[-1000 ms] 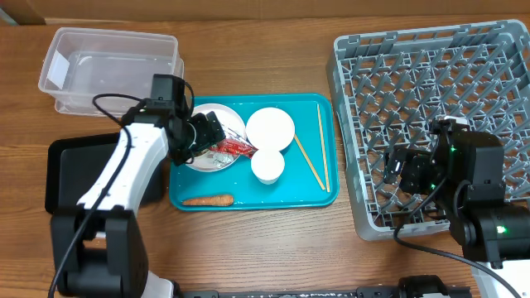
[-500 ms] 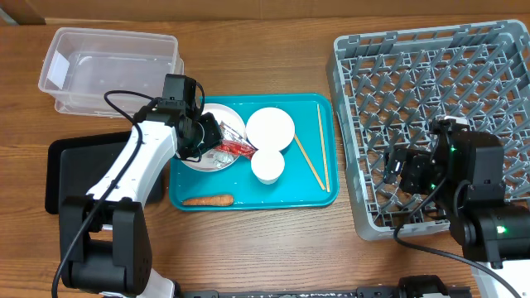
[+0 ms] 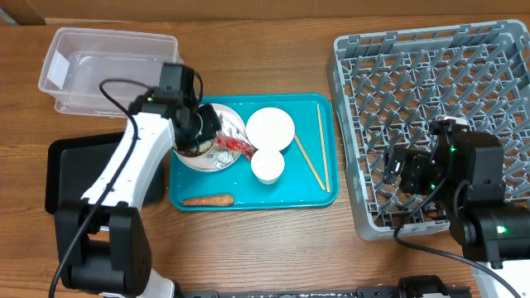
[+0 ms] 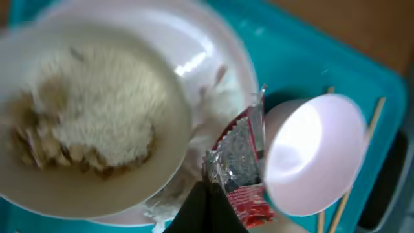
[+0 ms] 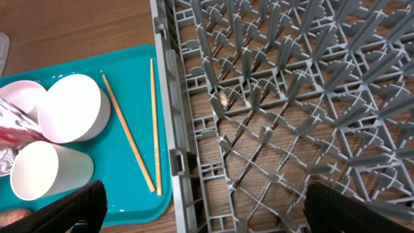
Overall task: Sort waste into correct bins and load items into the dishwasher
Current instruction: 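Carry the red wrapper with the left gripper into the clear bin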
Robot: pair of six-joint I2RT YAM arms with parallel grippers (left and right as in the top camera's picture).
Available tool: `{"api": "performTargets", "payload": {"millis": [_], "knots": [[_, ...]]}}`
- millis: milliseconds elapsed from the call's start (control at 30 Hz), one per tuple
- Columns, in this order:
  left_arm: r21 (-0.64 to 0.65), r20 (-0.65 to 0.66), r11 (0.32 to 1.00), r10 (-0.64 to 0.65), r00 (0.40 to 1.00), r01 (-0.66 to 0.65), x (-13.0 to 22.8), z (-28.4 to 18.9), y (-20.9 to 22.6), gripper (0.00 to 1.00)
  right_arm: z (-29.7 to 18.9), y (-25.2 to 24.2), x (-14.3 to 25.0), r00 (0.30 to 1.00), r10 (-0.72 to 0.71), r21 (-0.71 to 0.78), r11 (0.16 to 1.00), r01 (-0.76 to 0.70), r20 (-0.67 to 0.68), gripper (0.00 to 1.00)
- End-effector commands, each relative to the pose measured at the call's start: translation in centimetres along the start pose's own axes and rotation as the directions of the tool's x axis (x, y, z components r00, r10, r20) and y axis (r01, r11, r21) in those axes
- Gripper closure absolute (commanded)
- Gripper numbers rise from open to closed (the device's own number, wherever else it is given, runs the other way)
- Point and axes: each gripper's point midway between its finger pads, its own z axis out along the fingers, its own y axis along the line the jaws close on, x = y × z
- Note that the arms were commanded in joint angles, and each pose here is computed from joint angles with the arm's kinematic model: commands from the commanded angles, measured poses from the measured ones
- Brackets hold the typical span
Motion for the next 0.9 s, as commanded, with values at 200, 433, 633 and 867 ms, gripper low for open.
{"api": "performTargets", "payload": {"millis": [200,433,633,867], "knots": [[-0.164,0.582,0.982,0.024,0.813,0.089,-13.5,-13.8,2.4,0.96,-0.6,0.0,-0.9,1.000,-0.003,0.006,1.000,0.002,0.029,0.00],[-0.262,0.657,0.928,-0.029,0.753,0.264,-17.9,-12.3,9.4,0.96,-0.6,0.0,-0.9,1.000,-0.003,0.006,1.000,0.002,0.028,0.00],[-0.284,0.641,0.909,-0.056,0.765,0.304,-19.4,-8.8,12.4,0.73,-0.6,0.0,-0.8,1.000,-0.002,0.006,1.000,0.002,0.025,0.00],[-0.050,0.469,0.999,0.010,0.883,0.015,-14.3,-11.8,2.9,0.33,-0.6,-0.1,-0.7,1.000,-0.003,0.008,1.000,0.002,0.020,0.00]]}}
